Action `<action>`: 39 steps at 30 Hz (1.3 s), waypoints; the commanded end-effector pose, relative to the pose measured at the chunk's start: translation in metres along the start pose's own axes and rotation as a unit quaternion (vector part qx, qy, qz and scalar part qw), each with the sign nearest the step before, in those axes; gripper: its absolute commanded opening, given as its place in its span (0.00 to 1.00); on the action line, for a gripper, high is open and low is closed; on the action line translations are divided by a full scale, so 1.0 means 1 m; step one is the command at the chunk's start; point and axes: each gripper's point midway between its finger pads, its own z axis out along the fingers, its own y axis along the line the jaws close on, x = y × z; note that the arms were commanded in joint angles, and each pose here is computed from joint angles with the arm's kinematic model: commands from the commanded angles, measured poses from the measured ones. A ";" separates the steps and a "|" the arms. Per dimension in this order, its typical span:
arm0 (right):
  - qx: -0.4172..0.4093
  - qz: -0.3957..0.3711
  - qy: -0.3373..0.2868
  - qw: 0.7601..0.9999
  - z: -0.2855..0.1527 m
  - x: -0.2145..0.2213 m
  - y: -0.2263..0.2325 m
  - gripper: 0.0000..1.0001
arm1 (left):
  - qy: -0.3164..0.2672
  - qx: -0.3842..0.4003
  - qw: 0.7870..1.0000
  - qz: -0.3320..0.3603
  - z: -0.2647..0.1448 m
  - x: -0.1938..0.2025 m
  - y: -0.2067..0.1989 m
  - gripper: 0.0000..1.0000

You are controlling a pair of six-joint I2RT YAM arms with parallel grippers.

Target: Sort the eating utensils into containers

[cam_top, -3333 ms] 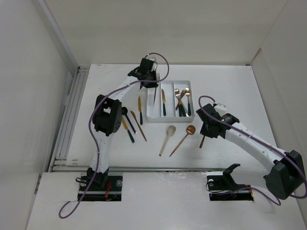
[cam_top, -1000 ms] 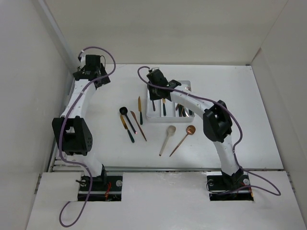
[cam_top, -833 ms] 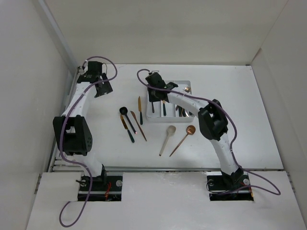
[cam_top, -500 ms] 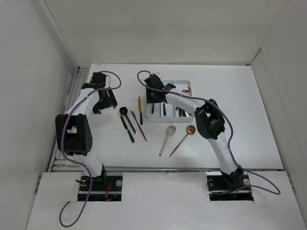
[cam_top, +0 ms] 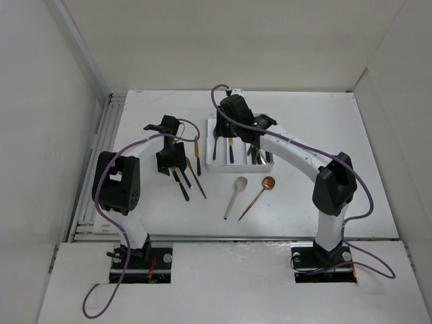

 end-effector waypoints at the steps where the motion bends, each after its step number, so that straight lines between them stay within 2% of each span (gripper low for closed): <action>1: -0.005 -0.019 0.002 1.000 -0.015 0.013 0.007 0.47 | -0.015 0.021 1.000 0.008 -0.018 -0.016 -0.014 0.53; 4: 0.006 -0.012 0.015 1.000 -0.021 0.031 -0.001 0.45 | 0.002 0.040 0.999 0.025 -0.016 -0.010 -0.032 0.54; 8: 0.025 0.002 0.026 0.999 -0.027 0.047 -0.017 0.42 | -0.004 0.027 0.999 0.027 -0.008 -0.021 -0.041 0.54; 10: 0.034 0.002 0.039 0.999 -0.029 0.059 -0.024 0.41 | -0.005 0.022 1.000 0.021 -0.002 -0.030 -0.045 0.47; 21: 0.077 -0.008 0.037 0.996 -0.043 0.068 -0.051 0.38 | 0.020 0.005 1.000 0.006 0.010 -0.020 -0.039 0.42; 23: 0.080 -0.009 0.041 0.996 -0.044 0.070 -0.053 0.38 | 0.022 -0.002 1.000 0.006 0.010 -0.018 -0.037 0.38; 32: 0.085 -0.015 0.041 0.995 -0.040 0.068 -0.052 0.36 | 0.025 -0.004 1.000 0.002 0.000 -0.014 -0.031 0.38; 34: 0.084 -0.015 0.040 0.996 -0.038 0.067 -0.051 0.36 | 0.025 -0.005 1.000 -0.003 -0.003 -0.015 -0.027 0.41; 35: 0.087 -0.021 0.044 0.995 -0.039 0.068 -0.053 0.36 | 0.015 -0.001 1.000 -0.008 -0.012 -0.020 -0.026 0.46; 39: 0.089 -0.023 0.048 0.995 -0.036 0.071 -0.054 0.36 | 0.006 0.001 1.000 -0.019 -0.020 -0.025 -0.023 0.52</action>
